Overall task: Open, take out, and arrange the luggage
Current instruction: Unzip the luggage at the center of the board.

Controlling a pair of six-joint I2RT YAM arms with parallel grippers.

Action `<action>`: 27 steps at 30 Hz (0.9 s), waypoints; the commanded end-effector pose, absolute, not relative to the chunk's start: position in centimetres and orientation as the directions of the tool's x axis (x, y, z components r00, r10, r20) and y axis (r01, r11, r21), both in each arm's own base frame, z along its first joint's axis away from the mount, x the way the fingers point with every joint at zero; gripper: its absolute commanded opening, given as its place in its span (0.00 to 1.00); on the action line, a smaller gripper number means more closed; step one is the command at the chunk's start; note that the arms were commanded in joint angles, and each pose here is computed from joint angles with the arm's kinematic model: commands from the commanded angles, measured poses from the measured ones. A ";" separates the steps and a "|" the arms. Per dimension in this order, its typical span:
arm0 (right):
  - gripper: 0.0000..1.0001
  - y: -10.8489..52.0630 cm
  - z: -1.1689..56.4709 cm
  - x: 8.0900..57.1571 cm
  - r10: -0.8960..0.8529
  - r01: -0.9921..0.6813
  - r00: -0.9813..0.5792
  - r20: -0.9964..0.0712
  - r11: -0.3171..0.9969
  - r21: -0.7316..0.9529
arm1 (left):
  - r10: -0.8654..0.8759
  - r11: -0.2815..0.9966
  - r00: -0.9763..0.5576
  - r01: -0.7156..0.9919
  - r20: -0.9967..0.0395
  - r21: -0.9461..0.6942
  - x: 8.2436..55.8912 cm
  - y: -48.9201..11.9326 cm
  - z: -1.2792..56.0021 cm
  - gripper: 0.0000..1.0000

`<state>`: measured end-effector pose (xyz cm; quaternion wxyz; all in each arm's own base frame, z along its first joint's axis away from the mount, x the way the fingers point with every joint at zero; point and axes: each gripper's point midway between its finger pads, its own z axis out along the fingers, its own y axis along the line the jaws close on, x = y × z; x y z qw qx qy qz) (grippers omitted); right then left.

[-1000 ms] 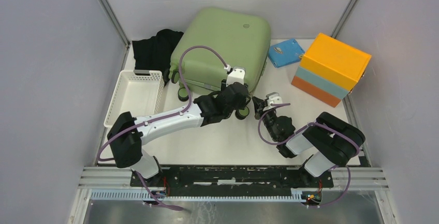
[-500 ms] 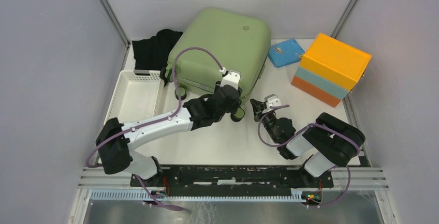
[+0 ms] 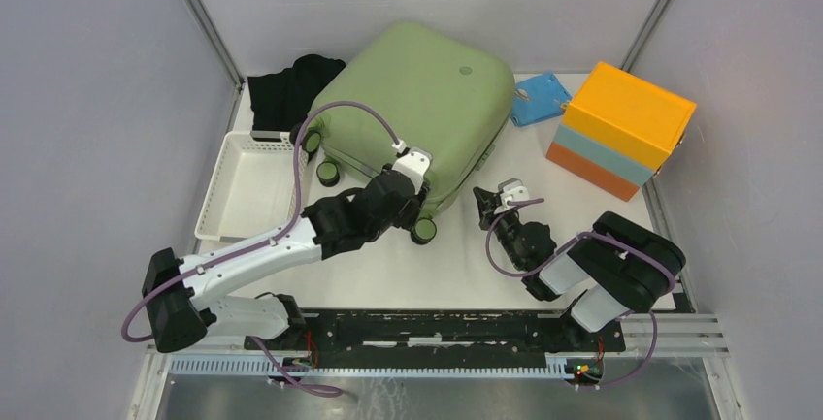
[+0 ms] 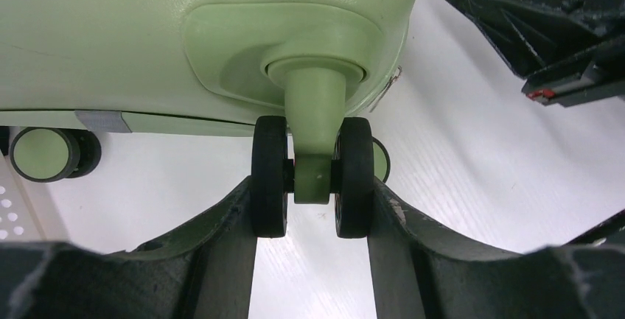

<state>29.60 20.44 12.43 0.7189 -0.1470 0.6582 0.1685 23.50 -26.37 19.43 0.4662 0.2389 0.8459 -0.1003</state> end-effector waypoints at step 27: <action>0.67 25.4 16.3 25.3 0.047 -0.529 0.333 -0.942 0.836 -0.145 | 0.184 0.796 -0.403 0.596 -0.896 -0.104 21.1 -27.6 23.0 0.02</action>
